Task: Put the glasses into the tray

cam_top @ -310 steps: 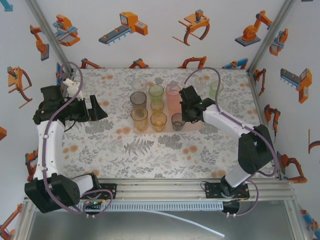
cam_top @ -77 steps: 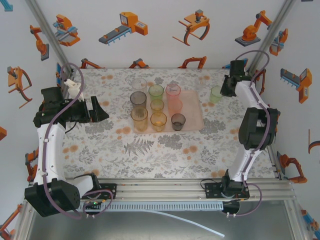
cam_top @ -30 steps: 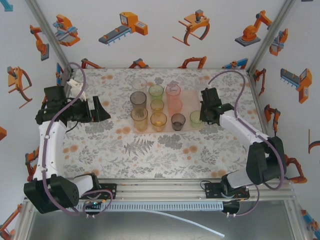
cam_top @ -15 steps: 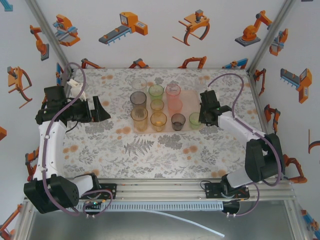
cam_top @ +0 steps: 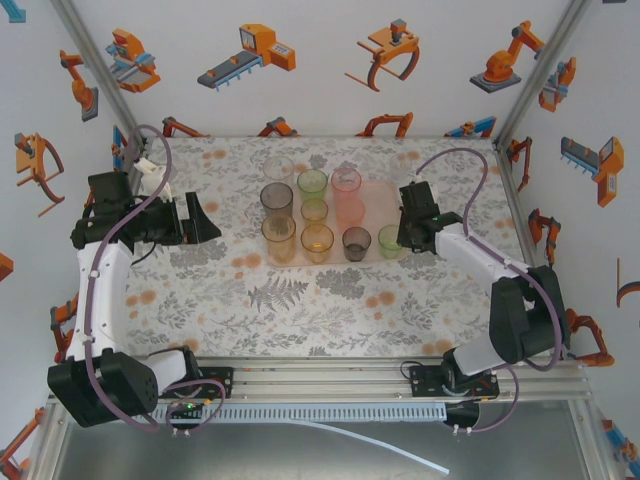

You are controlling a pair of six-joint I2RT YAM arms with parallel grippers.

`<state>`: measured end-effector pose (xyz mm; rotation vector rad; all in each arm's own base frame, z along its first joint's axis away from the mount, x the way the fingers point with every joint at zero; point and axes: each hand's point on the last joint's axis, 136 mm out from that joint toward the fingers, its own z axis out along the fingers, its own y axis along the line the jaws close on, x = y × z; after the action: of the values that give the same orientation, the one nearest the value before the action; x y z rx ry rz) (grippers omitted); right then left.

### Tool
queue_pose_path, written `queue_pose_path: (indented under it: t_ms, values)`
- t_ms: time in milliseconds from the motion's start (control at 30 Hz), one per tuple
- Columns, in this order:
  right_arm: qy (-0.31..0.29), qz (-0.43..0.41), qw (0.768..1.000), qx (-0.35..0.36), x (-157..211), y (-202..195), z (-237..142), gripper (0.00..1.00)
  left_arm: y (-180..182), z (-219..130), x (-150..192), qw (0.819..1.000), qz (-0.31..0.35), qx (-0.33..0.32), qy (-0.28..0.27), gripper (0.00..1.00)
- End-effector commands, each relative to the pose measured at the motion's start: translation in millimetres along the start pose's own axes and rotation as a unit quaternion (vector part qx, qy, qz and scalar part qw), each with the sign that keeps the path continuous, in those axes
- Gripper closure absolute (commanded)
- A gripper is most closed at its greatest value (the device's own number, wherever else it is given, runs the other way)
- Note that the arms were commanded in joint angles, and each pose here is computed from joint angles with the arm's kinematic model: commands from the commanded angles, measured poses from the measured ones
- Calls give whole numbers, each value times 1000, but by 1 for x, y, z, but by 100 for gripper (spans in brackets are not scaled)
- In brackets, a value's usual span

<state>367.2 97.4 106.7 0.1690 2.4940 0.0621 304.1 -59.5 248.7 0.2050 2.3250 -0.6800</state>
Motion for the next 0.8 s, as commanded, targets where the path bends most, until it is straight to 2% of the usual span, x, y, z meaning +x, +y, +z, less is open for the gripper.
queue_pose_path:
  t_ms: [0,400,767]
  values:
    - [-1,3,1000,5,1,0,0,79,-9,-5,-6,1000,12,11,-10,3]
    - [-2,0,1000,4,-4,0,-9,64,-10,-6,-6,1000,13,10,-12,3]
    - [-13,-6,1000,-1,-18,3,-26,61,-12,-9,-6,1000,17,9,-17,3]
